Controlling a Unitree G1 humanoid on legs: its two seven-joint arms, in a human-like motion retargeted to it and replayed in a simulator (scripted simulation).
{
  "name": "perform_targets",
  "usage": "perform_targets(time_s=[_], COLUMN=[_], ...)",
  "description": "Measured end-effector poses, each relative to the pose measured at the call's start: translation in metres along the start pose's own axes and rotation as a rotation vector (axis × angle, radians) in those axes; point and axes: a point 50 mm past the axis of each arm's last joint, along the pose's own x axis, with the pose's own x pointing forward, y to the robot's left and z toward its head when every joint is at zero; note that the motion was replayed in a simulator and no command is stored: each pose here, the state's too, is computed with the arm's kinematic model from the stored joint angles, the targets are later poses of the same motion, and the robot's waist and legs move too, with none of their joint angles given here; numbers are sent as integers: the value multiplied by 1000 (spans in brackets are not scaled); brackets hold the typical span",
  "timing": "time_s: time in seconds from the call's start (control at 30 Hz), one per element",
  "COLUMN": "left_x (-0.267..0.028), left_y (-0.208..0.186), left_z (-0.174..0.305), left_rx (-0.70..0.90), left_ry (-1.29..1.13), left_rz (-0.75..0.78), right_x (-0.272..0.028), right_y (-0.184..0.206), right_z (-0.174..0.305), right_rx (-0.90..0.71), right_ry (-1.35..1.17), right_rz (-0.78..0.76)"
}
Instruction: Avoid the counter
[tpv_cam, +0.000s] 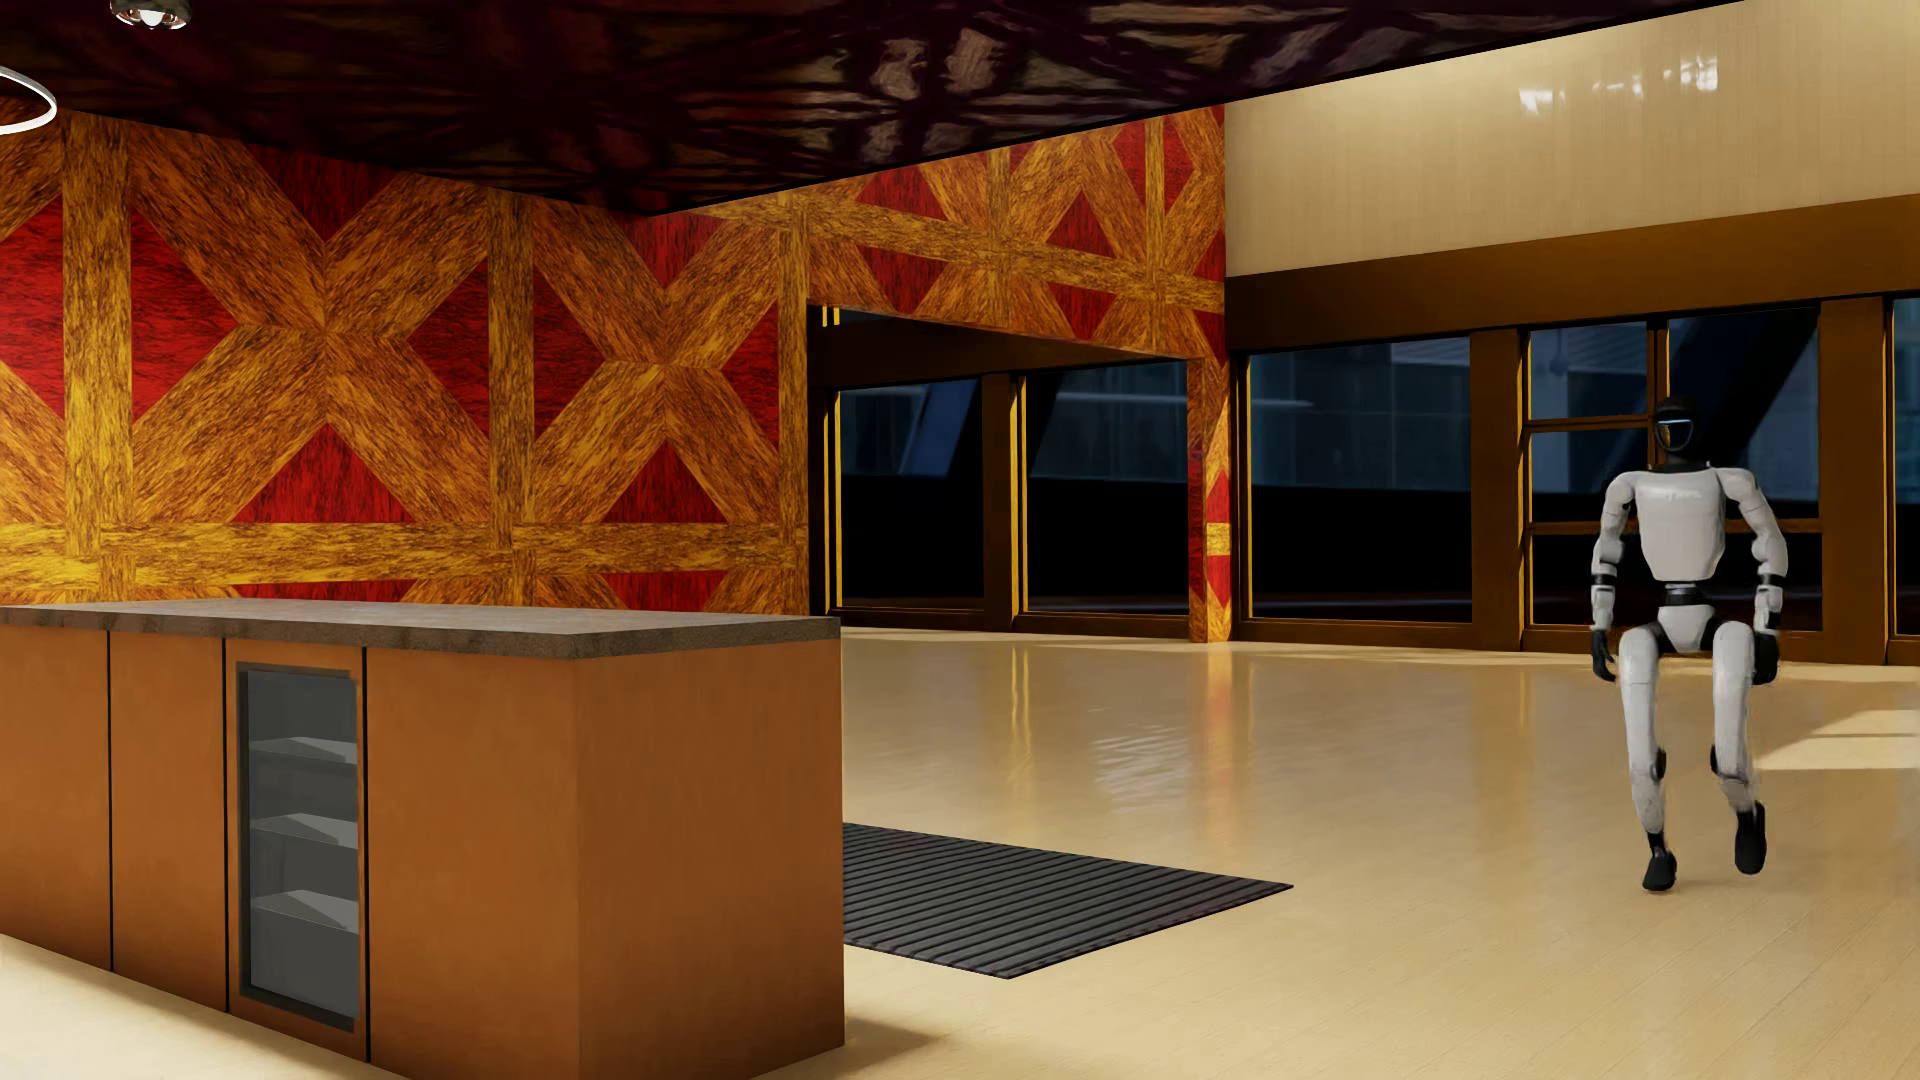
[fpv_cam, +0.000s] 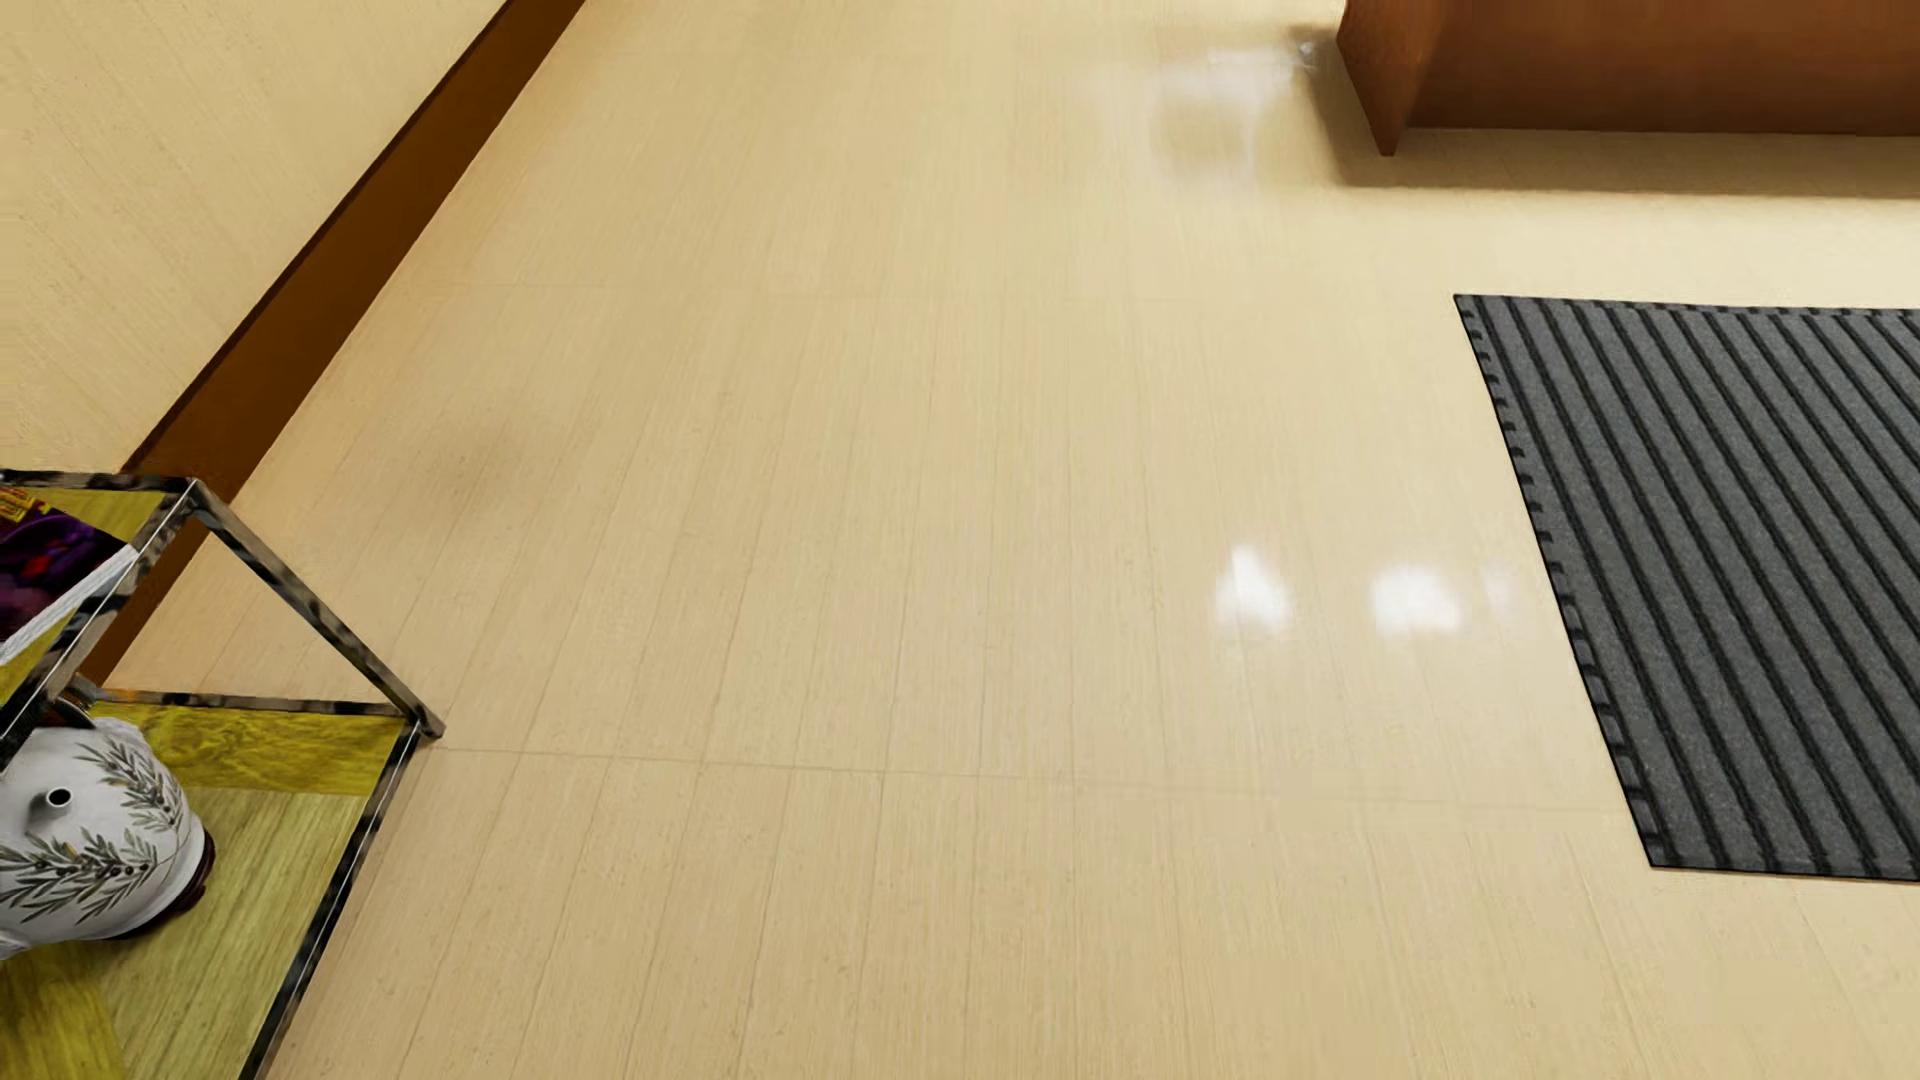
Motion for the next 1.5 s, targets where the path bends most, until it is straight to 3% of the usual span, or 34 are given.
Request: perform_targets(time_s=[0.23,0.4,0.77,0.9,1.1,1.27,1.37,1.5], left_x=[-8,-5,-9,0,-3,-12,-15,-6], left_y=[-8,-10,85,49,-6,-24,-26,14], left_z=[-19,-23,79,34,-13,-35,-48,-26], left_rx=[-32,-34,-47,-136,-100,-81,-83,-113], left_ry=[41,77,-297,-131,40,98,147,87], left_rz=[-9,-14,236,162,16,-32,-37,72], right_x=[1,0,-15,-19,-7,-4,-3,-9], right_y=[-37,-13,7,14,-12,-52,-37,-8], right_z=[61,12,-47,-65,3,51,21,-19], right_rx=[-15,24,45,54,66,80,115,52], right_ry=[-219,-48,135,221,-52,-211,-100,32], right_rz=[-93,-42,0,15,-53,-160,-132,-40])
